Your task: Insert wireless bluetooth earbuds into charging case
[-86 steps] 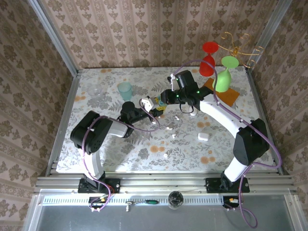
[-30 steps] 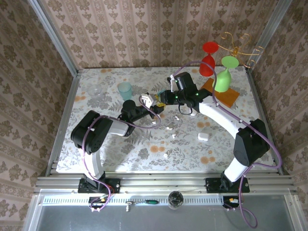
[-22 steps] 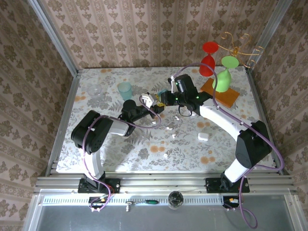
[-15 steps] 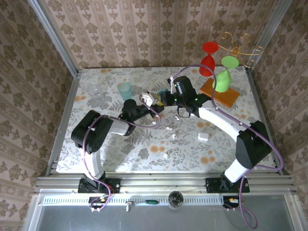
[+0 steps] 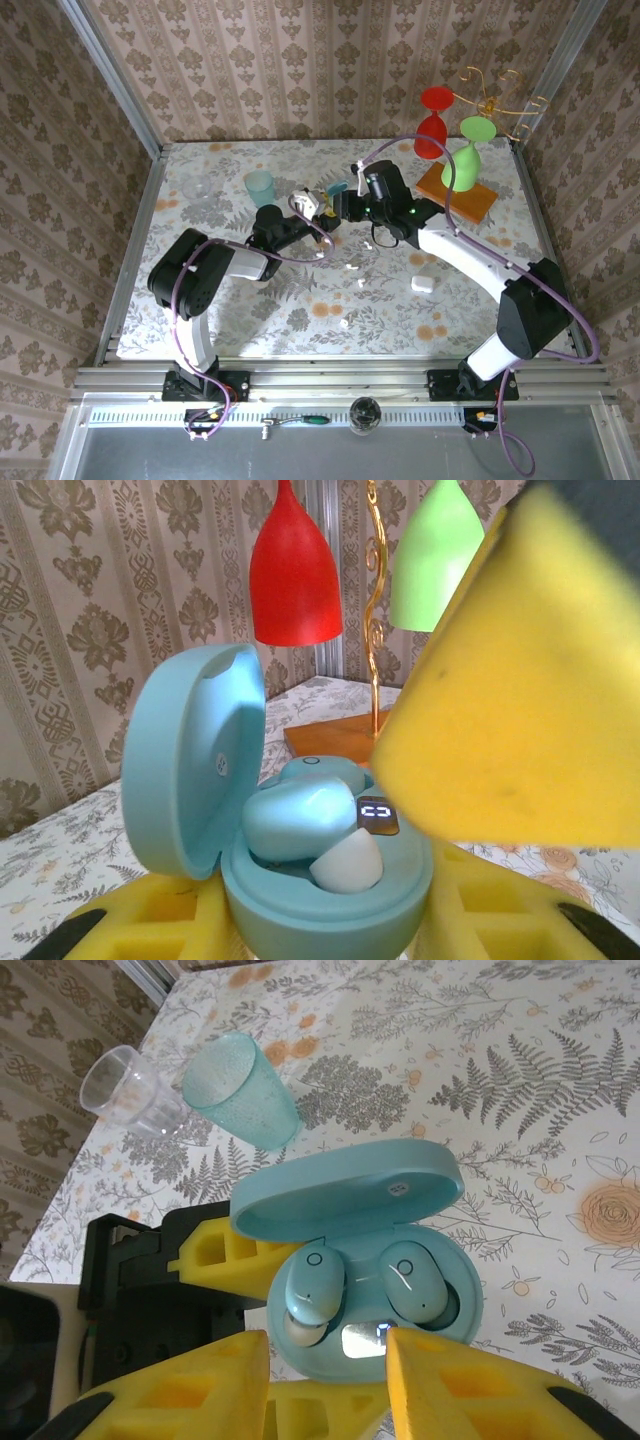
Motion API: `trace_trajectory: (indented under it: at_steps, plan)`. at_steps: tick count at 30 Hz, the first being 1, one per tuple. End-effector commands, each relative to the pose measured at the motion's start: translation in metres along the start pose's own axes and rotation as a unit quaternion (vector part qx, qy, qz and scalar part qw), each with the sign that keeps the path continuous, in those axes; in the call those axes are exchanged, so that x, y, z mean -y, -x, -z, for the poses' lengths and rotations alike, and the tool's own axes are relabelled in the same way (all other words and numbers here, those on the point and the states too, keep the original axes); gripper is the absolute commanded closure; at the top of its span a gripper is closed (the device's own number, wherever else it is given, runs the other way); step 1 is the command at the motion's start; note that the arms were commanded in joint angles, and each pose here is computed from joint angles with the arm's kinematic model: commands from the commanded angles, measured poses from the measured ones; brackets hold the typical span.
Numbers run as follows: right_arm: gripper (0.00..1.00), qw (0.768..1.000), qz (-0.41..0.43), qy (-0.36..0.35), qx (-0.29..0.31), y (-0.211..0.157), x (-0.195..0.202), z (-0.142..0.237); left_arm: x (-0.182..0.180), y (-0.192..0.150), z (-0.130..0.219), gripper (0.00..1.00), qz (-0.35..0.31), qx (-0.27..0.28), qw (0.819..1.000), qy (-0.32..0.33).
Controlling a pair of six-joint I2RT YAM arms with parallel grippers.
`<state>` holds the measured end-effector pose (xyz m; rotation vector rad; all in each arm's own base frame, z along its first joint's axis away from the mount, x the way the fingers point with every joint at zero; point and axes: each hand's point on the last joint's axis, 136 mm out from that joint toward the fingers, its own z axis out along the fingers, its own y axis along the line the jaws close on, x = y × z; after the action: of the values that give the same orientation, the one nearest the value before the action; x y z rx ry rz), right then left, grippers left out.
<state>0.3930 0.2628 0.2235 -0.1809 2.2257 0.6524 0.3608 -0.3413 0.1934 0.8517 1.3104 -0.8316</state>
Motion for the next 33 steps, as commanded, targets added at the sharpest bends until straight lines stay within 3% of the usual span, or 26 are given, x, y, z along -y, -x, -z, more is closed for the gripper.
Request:
trace_trajectory:
  at_steps: [1, 21, 33]
  plan:
    - [0.62, 1.0, 0.004, -0.01, 0.012, 0.004, 0.002, 0.013, -0.004, 0.018, -0.002, 0.77, -0.009, 0.03, 0.999, 0.002]
    - [0.78, 0.999, -0.031, 0.011, -0.005, 0.013, 0.003, 0.0, 0.009, 0.009, 0.001, 0.77, -0.036, 0.022, 0.999, -0.033]
    - [0.78, 1.0, -0.021, 0.014, 0.006, 0.02, 0.0, 0.012, 0.005, 0.012, 0.001, 0.77, -0.034, 0.024, 0.999, -0.025]
